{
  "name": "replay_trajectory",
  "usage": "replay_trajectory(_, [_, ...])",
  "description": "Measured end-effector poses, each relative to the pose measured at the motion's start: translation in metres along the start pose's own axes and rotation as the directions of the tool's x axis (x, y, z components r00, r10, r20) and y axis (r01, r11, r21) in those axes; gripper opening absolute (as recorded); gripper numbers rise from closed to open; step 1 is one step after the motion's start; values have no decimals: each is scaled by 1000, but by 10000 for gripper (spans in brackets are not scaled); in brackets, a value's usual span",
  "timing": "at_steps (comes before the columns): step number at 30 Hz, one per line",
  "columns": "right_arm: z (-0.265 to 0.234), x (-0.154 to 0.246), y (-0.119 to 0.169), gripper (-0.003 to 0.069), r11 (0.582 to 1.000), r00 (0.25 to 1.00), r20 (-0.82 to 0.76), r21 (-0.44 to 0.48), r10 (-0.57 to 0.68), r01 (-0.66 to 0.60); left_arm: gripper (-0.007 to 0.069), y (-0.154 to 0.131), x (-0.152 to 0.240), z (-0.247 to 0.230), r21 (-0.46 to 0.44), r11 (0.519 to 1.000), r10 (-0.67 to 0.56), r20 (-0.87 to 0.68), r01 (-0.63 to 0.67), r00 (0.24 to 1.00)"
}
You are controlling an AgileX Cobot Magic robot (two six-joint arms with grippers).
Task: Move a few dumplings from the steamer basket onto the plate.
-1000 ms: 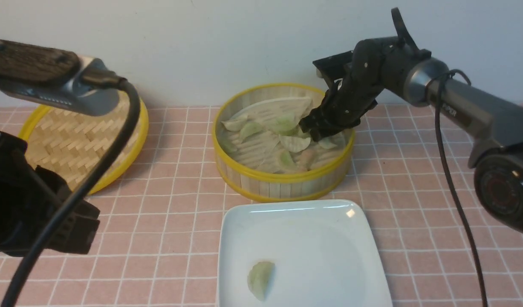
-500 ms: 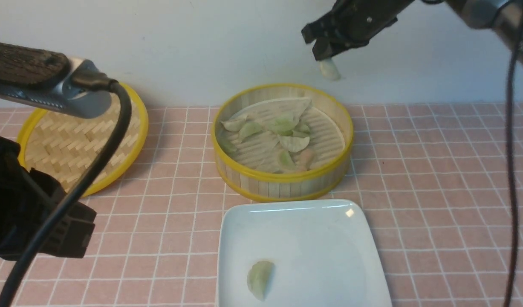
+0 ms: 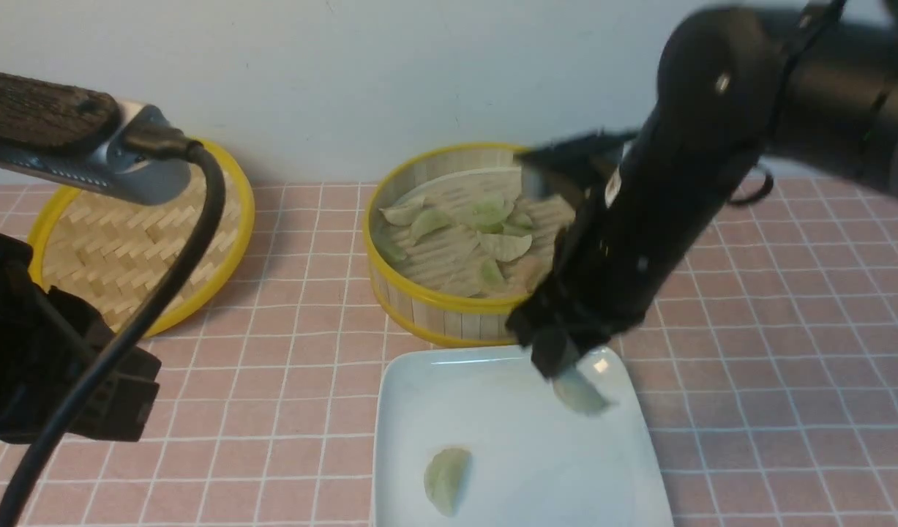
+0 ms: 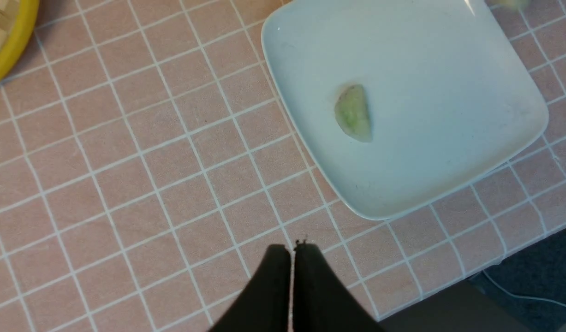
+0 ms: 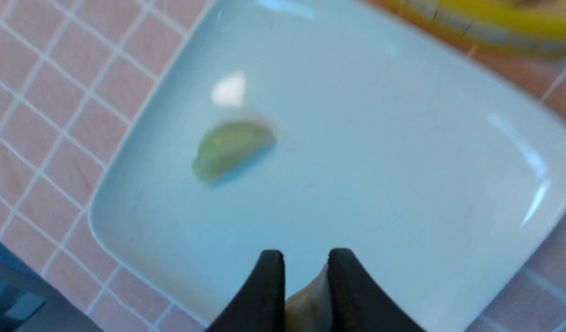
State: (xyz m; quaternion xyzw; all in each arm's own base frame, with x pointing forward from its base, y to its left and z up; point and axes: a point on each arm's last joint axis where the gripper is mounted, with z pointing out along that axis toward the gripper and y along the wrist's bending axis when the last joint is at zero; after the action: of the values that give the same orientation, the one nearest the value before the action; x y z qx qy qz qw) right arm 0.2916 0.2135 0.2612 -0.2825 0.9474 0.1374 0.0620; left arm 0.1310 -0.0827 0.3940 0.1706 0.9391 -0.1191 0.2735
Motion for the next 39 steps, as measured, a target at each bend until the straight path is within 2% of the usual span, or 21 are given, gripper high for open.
replay_trajectory(4, [40,8,-1,102,999,998,-32,12,47,-47,-6,0,0,0,-3,1000,1,3,-1,1000])
replay_trajectory(7, [54,1,-5,143,998,998,0,19,63,-63,-6,0,-1,0,-2,1000,1,9,-1,1000])
replay_trajectory(15, [29,-19,2,460,997,996,44,14,75,-75,-6,0,-2,0,-1,1000,7,17,-7,1000])
replay_trajectory(19, [-4,-24,6,498,998,997,66,45,39,-42,-6,0,-2,0,-1,1000,9,17,-9,1000])
replay_trajectory(22, [-55,-14,13,431,995,982,183,80,38,-53,-6,0,-2,0,0,1000,12,24,-12,1000])
replay_trajectory(25, [-109,8,22,318,995,951,308,84,22,-50,-6,0,-3,0,1,1000,20,35,-21,999])
replay_trajectory(28, [-168,46,32,162,995,888,459,82,6,-50,-6,-1,-5,0,5,1000,26,60,-27,998])
replay_trajectory(31, [-209,100,36,41,994,822,569,97,-15,-49,-6,-1,-9,0,12,1000,27,94,-28,995])
replay_trajectory(32, [-214,111,36,26,994,807,590,101,-19,-50,-6,-1,-10,0,12,999,28,103,-29,994])
replay_trajectory(34, [-225,153,33,-4,991,719,693,125,-51,-50,-6,-2,-13,-1,18,999,34,143,-37,989])
replay_trajectory(35, [-222,153,32,-6,990,728,684,130,-51,-52,-6,-2,-14,-1,19,999,34,150,-37,988])
replay_trajectory(36, [-225,176,30,-10,989,651,756,136,-70,-53,-6,-3,-15,-1,22,999,34,168,-39,985])
replay_trajectory(38, [-213,205,25,-13,989,569,818,138,-84,-53,-6,-3,-18,-2,26,999,36,200,-42,979])
replay_trajectory(39, [-208,227,22,-15,990,476,874,134,-96,-46,-6,-3,-20,-2,29,999,37,218,-44,975])
